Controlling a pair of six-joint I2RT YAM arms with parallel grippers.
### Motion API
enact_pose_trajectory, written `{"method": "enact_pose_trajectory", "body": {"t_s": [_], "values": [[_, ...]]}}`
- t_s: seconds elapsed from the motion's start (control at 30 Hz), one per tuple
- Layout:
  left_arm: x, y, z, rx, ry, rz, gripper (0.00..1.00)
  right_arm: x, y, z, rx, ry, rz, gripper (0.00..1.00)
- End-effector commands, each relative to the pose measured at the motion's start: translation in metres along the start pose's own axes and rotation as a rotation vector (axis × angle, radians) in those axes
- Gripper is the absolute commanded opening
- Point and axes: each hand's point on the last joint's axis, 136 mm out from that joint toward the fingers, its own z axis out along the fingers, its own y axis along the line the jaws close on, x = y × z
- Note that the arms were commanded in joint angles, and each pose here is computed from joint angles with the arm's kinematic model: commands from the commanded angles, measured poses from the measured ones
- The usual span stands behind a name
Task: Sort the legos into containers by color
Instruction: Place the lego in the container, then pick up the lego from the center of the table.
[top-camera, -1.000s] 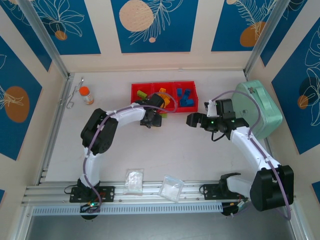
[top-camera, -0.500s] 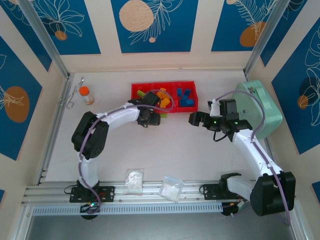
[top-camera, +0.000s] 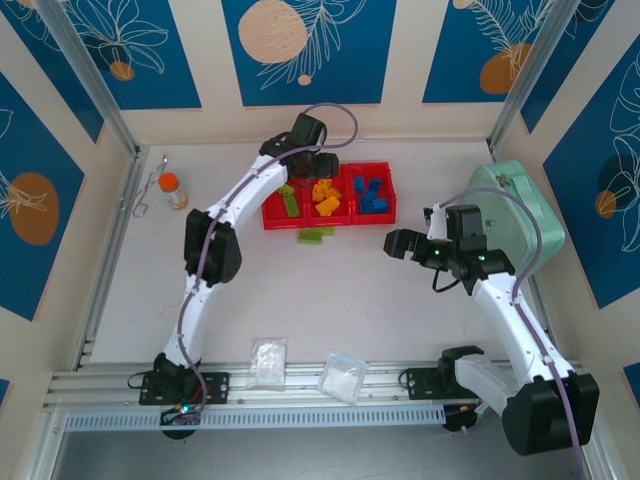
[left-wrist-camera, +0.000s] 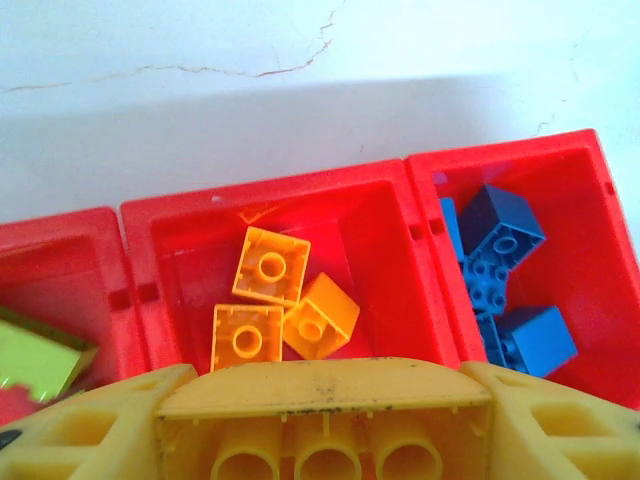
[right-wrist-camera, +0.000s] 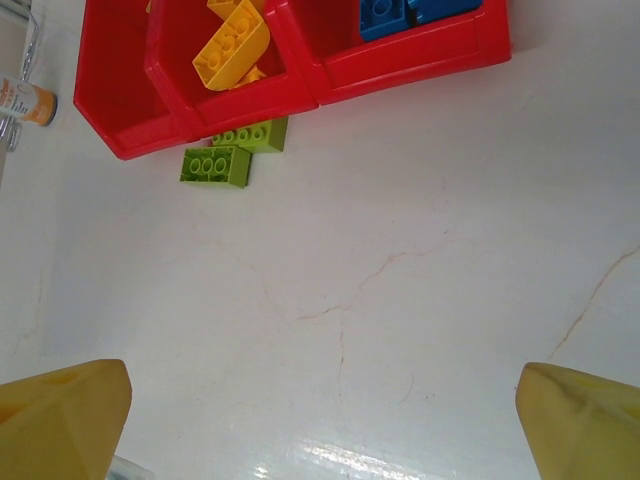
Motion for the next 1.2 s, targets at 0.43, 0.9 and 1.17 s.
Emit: {"method": "enact_pose_trajectory", "body": {"t_s": [0.43, 0.9, 1.17], "values": [[0.002, -0.002, -0.014, 0.025, 0.014, 0.088, 0.99, 0.008, 0.004, -0.017, 0.002, 0.013, 0.008, 0.99], [0.115, 0.024, -0.074, -0.074, -0.011, 0.081, 0.99, 0.012, 0.008, -0.011, -0.026, 0.049, 0.021, 0.99], [0.163, 0.029, -0.035, -0.082, 0.049, 0.048, 0.99, 0.015, 0.011, -0.008, -0.036, 0.070, 0.009, 0.99]]}}
